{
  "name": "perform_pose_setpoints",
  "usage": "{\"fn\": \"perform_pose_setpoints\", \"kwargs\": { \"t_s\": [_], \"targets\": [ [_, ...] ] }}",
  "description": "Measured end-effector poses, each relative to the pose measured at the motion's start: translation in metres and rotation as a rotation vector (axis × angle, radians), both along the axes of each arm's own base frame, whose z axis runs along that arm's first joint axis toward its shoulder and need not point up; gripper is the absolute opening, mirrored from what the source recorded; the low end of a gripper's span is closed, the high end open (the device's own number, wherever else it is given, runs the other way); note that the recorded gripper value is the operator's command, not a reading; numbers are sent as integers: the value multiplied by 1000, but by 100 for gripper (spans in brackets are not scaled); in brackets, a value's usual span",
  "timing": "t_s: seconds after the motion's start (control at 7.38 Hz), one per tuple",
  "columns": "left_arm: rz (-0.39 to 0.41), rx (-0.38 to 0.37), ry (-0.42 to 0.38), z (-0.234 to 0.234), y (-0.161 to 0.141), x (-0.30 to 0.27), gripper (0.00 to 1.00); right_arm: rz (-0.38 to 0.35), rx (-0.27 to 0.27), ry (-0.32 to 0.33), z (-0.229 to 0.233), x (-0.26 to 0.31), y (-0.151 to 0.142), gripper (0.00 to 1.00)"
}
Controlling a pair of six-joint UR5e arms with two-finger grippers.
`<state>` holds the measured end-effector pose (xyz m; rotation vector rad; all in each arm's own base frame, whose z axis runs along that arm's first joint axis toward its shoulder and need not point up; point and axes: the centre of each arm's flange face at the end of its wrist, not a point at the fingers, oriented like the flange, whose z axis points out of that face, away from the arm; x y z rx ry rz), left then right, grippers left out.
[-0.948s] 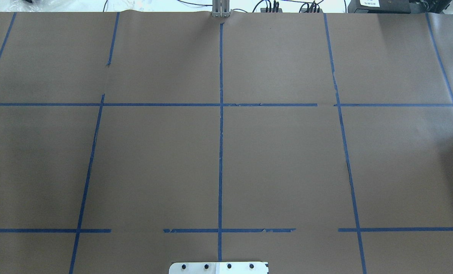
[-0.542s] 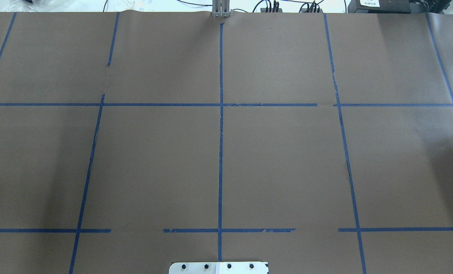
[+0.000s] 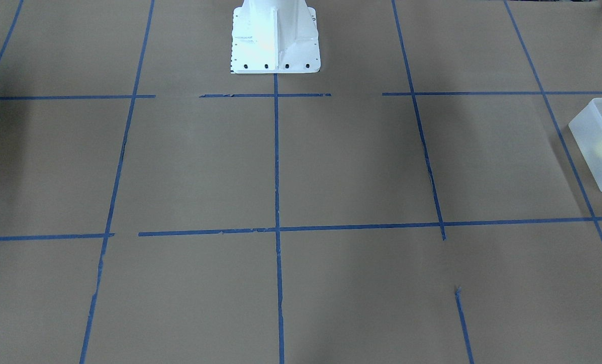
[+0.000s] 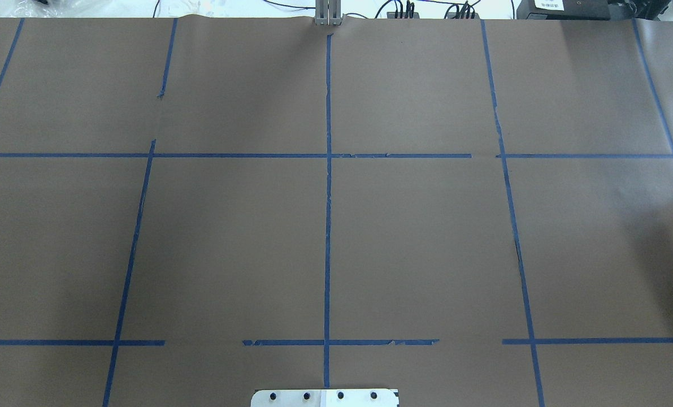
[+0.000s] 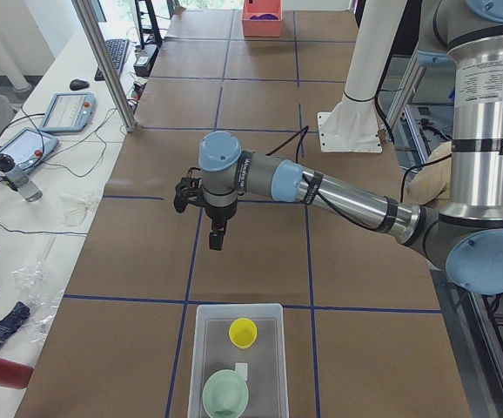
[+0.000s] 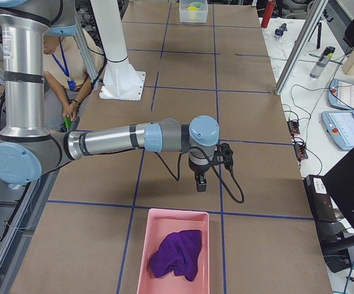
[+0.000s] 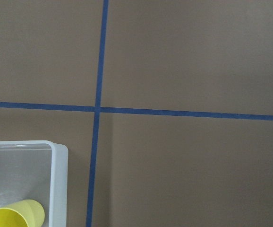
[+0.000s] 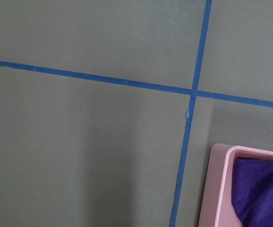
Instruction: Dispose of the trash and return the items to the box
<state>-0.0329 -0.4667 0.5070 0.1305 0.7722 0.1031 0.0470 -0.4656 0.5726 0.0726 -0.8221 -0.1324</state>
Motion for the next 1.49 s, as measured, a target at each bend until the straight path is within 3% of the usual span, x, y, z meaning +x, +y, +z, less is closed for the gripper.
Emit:
{"fn": "perform_pose_setpoints", "kwargs": {
  "t_s": [0.27,0.81,1.22,1.49],
  "targets": [
    [16,-17,-53,13,1,-19,100,-3,7,2,-6,-4,0,100],
    [137,6,29,71,0,-17,100,-11,9,-3,8,-4,17,100],
    [130,21,41,64,-1,-17,100,-7,63,-15,21,-5,30,100],
    [130,32,40,60,-1,-17,100,19,55,-13,17,-7,25,100]
  ]
}}
